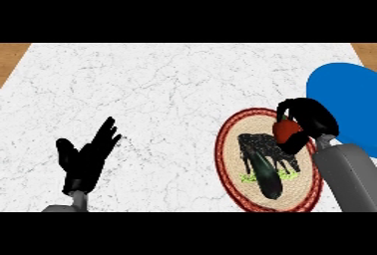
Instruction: Pick the bell pepper from the placemat and place it in the plate
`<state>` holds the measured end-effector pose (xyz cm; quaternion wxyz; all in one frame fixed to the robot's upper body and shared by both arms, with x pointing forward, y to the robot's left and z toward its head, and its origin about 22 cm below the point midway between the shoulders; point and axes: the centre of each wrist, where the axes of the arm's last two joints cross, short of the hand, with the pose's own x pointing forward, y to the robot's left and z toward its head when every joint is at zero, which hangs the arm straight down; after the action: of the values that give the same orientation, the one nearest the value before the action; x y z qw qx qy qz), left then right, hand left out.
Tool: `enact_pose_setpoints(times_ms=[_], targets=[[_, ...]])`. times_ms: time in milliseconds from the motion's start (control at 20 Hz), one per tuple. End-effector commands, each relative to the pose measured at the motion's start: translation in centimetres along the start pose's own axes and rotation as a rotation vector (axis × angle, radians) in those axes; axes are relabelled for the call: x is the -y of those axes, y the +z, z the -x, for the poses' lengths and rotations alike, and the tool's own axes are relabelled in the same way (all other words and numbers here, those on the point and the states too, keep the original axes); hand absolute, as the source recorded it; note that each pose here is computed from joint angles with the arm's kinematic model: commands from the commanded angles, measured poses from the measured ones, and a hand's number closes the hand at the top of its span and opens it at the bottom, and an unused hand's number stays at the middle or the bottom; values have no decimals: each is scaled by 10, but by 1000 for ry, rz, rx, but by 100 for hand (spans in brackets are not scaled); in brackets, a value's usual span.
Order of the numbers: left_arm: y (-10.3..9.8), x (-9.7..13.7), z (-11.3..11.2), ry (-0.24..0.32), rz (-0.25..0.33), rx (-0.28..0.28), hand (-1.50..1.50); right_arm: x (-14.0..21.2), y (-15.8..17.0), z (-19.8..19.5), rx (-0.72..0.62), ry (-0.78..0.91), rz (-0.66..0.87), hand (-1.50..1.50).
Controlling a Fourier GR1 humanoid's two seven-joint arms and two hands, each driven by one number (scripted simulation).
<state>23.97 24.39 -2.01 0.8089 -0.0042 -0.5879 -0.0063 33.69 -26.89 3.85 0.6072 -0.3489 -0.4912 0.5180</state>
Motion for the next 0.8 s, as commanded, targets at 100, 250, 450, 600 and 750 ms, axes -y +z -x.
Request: enact_pose_setpoints(times_ms=[100, 250, 450, 600, 750], targets=[[2, 2, 4, 6, 6, -19, 0, 36, -15, 33, -585, -249, 223, 150], [1, 5, 2, -12, 29, -17, 0, 77, -23, 25, -747, -314, 476, 150], [-4, 15, -7, -31, 66, 11, 0, 126, -26, 21, -949, -308, 768, 150], [-6, 24, -10, -32, 100, 15, 0, 145, -30, 14, -1082, -361, 939, 150], [-10, 24, -16, -56, 116, 23, 0, 161, -34, 9, -1173, -378, 1081, 150]])
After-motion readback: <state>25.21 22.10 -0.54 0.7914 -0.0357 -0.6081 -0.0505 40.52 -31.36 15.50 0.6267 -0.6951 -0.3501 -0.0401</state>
